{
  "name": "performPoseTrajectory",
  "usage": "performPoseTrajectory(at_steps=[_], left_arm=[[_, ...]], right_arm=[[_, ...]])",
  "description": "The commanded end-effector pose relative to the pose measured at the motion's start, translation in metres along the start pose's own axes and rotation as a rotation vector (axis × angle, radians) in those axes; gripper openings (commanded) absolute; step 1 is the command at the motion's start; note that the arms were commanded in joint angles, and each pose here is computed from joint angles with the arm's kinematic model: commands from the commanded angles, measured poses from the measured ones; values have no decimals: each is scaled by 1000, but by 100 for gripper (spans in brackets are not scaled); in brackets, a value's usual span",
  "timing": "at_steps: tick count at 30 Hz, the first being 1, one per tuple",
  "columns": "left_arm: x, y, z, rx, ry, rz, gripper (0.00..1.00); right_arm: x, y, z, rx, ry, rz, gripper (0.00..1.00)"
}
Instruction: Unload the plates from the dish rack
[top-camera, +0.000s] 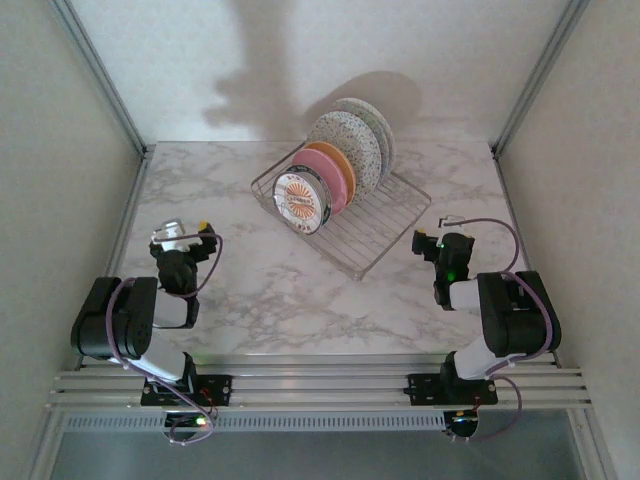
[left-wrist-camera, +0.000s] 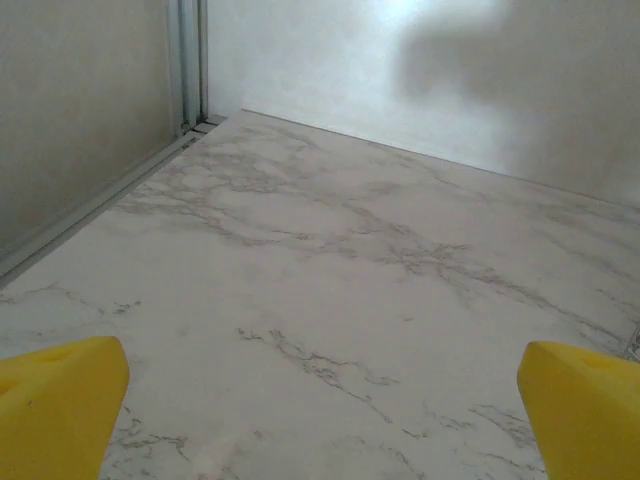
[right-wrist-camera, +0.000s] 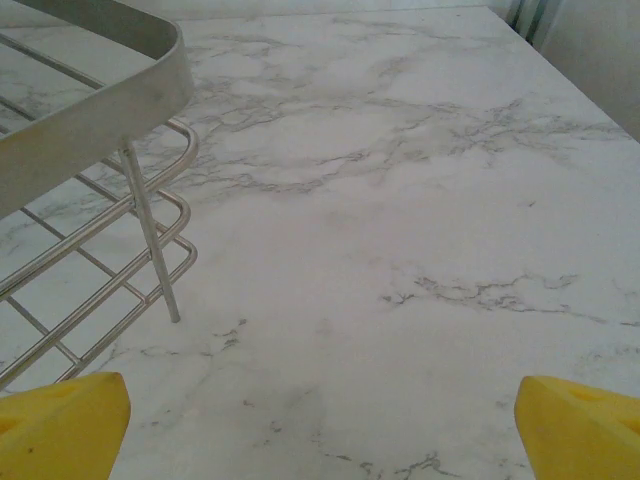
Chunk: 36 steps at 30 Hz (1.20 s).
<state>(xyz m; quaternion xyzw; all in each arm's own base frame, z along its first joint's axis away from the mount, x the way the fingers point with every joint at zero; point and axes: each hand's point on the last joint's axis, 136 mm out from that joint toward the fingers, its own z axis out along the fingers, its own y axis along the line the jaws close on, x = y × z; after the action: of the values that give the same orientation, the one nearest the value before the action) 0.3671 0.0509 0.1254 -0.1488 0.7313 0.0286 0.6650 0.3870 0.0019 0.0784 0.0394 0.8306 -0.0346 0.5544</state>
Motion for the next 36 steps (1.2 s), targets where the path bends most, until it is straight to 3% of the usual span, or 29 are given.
performPoseTrajectory(at_steps=[1, 22, 24, 29, 32, 36], left_arm=[[-7, -1, 1, -6, -30, 2, 100], [-7, -1, 0, -6, -29, 2, 99], [-14, -1, -5, -1, -56, -3, 99], [-53, 14, -30, -137, -156, -38, 99], [-82, 19, -44, -165, -240, -131, 99], [-137, 8, -54, -159, -338, -214, 99]], right_arm=[[-9, 4, 2, -12, -25, 2, 99], [-11, 4, -1, -16, -41, 1, 99], [-20, -5, -13, 29, -101, 22, 99], [-57, -57, -66, 340, -196, 138, 99], [-86, -95, -112, 537, -257, 224, 99], [-168, -114, -166, 583, -352, 298, 99]])
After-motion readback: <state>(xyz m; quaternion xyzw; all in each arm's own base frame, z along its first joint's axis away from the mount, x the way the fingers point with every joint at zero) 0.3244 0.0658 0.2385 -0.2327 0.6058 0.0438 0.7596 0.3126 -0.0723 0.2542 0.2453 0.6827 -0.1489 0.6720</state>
